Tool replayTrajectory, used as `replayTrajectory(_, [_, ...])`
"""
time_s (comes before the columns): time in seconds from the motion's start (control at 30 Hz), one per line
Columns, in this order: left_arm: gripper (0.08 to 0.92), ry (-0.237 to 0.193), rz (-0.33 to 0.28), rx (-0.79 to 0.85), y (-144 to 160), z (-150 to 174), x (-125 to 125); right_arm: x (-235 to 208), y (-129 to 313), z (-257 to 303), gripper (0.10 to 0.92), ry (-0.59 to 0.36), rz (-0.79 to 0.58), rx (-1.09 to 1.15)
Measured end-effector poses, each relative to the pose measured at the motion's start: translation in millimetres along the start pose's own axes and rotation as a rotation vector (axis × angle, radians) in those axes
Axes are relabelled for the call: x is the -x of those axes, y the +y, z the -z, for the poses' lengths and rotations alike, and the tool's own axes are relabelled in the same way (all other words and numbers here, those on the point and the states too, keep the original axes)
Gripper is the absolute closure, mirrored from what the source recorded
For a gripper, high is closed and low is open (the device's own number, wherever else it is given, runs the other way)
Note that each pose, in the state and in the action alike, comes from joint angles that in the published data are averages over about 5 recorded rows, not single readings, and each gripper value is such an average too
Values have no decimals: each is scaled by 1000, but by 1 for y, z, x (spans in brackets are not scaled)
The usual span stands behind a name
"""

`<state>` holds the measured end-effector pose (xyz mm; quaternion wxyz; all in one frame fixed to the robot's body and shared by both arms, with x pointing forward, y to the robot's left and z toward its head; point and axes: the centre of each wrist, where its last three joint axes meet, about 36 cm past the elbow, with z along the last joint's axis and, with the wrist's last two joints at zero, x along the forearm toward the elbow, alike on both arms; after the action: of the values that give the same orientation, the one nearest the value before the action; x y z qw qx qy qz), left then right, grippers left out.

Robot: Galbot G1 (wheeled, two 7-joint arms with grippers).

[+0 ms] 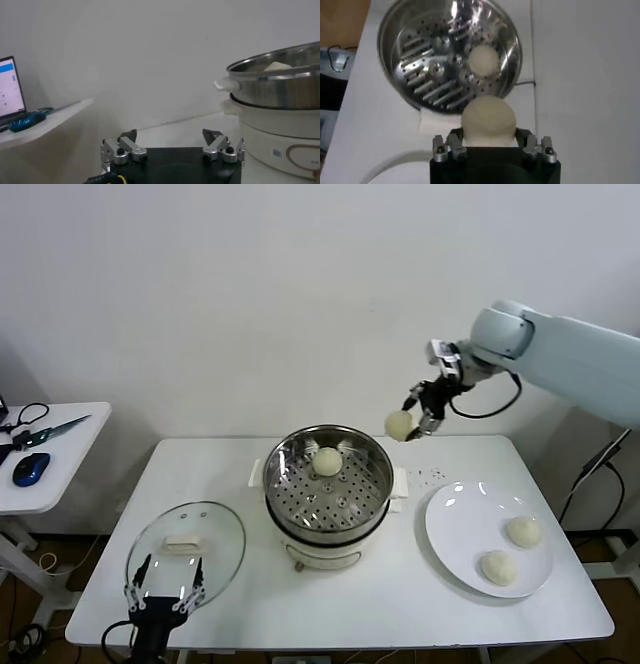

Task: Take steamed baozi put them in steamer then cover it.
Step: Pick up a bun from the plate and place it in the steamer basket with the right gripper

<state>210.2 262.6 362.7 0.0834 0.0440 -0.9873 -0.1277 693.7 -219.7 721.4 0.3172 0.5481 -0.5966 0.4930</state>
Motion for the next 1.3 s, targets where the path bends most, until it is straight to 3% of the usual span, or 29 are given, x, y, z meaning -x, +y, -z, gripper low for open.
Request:
replayTrajectory(0.33, [177,-4,0,1,0,3,2,75,-1,87,347,30,68,-108])
replayTrajectory(0.77, [177,4,4,6,0,0,4,169,22,138,344,51,149,-184])
replayTrajectory(1.07, [177,8,8,10,2,-2,4,193,31,143,334,60,172,-198])
replayTrajectory(1.3, [177,8,8,12,3,-2,5,190,31,142,214,54,173,-199])
